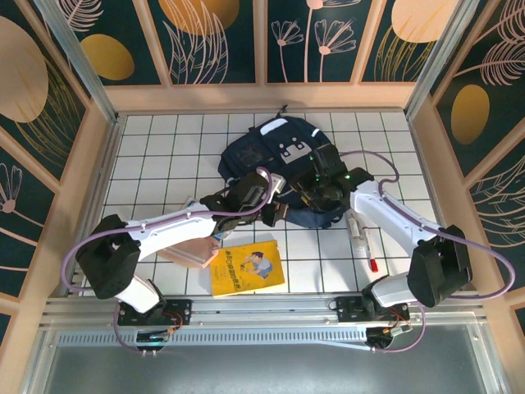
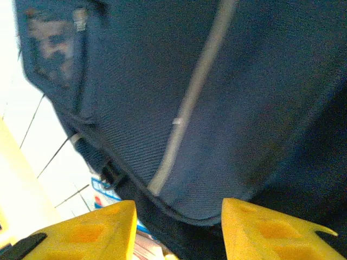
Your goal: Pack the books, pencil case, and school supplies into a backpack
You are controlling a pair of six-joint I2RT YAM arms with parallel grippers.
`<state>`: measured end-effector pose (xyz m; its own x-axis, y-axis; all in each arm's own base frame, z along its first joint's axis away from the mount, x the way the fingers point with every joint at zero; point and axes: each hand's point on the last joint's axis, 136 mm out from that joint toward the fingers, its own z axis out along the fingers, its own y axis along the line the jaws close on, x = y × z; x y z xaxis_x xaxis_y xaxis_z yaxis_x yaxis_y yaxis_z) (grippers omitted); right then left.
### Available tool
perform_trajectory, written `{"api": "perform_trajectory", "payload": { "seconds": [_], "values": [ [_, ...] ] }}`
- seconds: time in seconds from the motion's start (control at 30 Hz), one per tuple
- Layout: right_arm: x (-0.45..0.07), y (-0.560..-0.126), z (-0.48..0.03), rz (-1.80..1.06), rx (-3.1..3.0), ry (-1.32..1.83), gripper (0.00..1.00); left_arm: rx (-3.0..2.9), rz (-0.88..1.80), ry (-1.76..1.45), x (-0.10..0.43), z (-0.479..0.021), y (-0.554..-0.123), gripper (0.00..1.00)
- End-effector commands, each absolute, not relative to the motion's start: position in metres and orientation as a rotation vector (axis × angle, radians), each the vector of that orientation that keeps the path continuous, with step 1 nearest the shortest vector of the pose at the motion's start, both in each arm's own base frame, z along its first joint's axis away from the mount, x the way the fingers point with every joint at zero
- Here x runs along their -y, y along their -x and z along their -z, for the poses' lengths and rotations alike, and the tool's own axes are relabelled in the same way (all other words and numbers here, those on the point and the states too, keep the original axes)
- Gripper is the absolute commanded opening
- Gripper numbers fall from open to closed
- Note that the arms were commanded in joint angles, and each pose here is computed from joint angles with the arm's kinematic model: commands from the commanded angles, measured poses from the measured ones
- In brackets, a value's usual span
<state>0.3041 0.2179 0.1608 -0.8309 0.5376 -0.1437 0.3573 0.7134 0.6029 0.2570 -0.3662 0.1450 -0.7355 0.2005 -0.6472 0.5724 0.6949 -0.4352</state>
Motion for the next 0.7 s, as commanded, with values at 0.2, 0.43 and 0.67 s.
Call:
{"api": "perform_trajectory", "payload": {
  "seconds": [0.2,0.43,0.67],
  "values": [
    [-0.224,-0.265,-0.199,-0.517,-2.163,1.025,0.44,-2.208,0.911,-0.579,0.364,-0.182,-0.256,0.0],
    [-0.222,-0.246,-0.166,-0.454,-2.07,1.443,0.45,-2.221,0.908,-0.612,0.361,-0.172,-0.25,0.0],
    [-0.229,-0.234,-0.129,-0.521,-2.018,1.702,0.43,-2.193,0.889,-0.614,0.355,-0.172,-0.25,0.0]
  ]
}}
